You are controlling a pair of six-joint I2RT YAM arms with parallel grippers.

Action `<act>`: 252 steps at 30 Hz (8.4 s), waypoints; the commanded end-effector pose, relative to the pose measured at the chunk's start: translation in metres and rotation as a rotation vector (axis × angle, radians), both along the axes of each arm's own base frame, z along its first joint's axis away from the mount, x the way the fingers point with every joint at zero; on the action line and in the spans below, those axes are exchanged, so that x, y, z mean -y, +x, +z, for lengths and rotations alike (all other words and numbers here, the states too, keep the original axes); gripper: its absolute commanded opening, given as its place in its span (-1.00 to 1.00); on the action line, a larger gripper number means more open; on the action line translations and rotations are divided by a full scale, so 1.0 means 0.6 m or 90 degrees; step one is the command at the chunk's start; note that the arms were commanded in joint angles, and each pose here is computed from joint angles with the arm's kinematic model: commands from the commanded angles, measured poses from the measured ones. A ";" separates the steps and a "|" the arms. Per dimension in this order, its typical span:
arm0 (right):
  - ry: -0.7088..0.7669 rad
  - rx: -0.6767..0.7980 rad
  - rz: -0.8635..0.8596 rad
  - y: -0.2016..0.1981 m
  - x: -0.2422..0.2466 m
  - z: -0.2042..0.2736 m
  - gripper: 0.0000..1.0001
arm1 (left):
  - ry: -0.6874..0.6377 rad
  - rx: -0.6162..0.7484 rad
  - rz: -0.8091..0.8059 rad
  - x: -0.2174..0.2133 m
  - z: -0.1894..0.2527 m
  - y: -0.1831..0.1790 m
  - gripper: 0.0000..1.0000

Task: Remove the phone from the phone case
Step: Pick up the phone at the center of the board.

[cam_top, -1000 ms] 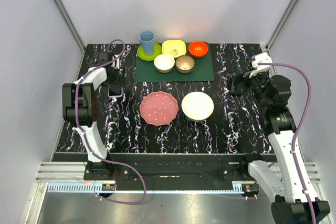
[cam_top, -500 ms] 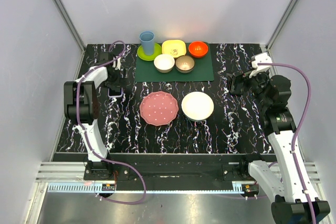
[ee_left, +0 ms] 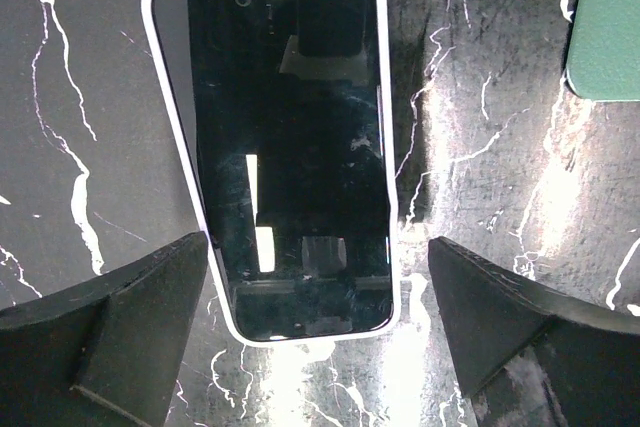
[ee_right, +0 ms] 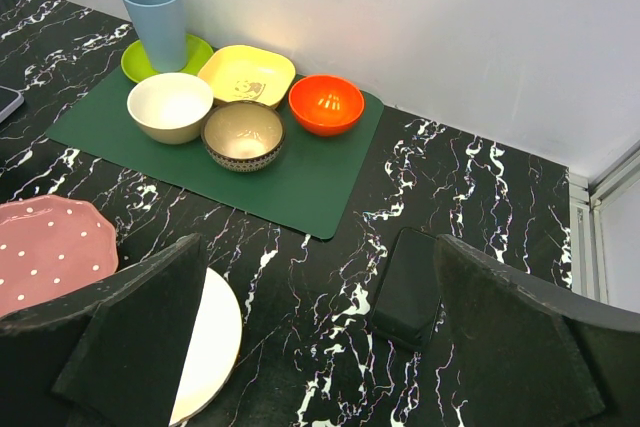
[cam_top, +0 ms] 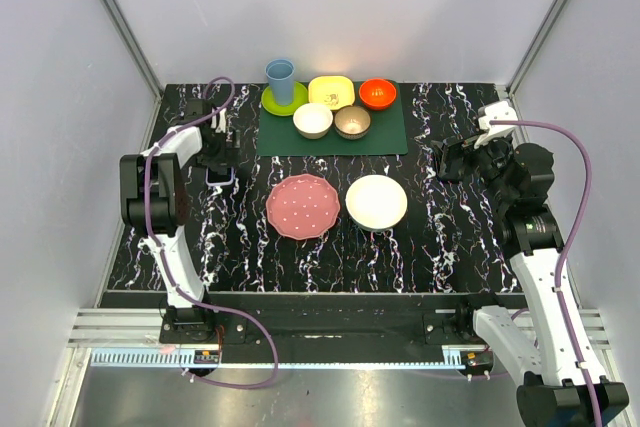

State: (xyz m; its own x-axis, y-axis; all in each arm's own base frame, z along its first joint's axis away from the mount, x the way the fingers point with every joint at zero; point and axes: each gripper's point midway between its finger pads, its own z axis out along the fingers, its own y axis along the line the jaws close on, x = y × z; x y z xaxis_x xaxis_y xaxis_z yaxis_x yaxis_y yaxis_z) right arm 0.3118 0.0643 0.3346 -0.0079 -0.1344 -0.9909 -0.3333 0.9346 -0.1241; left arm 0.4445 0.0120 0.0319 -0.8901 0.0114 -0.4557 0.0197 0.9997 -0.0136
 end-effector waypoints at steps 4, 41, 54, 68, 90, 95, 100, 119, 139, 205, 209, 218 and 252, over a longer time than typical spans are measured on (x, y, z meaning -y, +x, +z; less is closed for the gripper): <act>-0.005 0.032 0.008 -0.001 -0.002 0.020 1.00 | -0.026 0.065 0.019 -0.003 0.050 0.021 0.98; -0.007 0.028 0.011 0.002 -0.004 0.015 1.00 | 0.026 -0.036 0.000 -0.015 -0.018 0.002 0.26; -0.006 0.024 0.018 0.002 -0.007 0.012 1.00 | 0.030 -0.012 -0.130 0.002 0.015 -0.017 -1.00; -0.003 -0.014 0.130 -0.024 -0.053 -0.002 1.00 | 0.027 0.083 -0.344 0.053 0.069 -0.046 -1.00; 0.081 -0.199 0.260 -0.026 -0.127 -0.038 0.99 | 0.000 0.205 -0.522 0.149 0.154 -0.116 -1.00; 0.104 -0.274 0.293 -0.017 -0.151 -0.060 0.93 | -0.006 0.232 -0.560 0.190 0.187 -0.141 -1.00; 0.121 -0.331 0.336 -0.006 -0.173 -0.074 0.75 | -0.012 0.259 -0.603 0.235 0.220 -0.167 -1.00; 0.171 -0.451 0.533 -0.039 -0.291 -0.099 0.75 | -0.017 0.333 -0.766 0.390 0.298 -0.290 -1.00; 0.218 -0.594 0.601 -0.068 -0.353 -0.157 0.51 | 0.017 0.372 -0.825 0.449 0.327 -0.333 -1.00; 0.214 -0.618 0.662 -0.105 -0.404 -0.187 -1.00 | 0.044 0.461 -0.727 0.431 0.362 -0.310 0.98; 0.214 -0.580 0.654 -0.094 -0.388 -0.165 -1.00 | -0.018 0.480 -0.681 0.414 0.393 -0.301 0.98; 0.189 -0.494 0.627 -0.091 -0.357 -0.129 -1.00 | -0.138 0.503 -0.573 0.361 0.432 -0.275 0.98; 0.188 -0.265 0.636 -0.098 -0.309 -0.009 -0.95 | -0.625 0.318 -0.666 0.407 0.443 -0.289 0.98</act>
State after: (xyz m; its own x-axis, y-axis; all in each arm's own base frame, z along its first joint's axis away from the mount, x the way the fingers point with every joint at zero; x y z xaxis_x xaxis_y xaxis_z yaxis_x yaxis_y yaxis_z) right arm 0.2578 0.2477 0.2802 -0.5297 -0.0867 -0.8438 -0.8270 0.2739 0.4910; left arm 0.2781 -0.2243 0.2811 -0.4558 0.0447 -0.8890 0.8635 0.2646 -0.4294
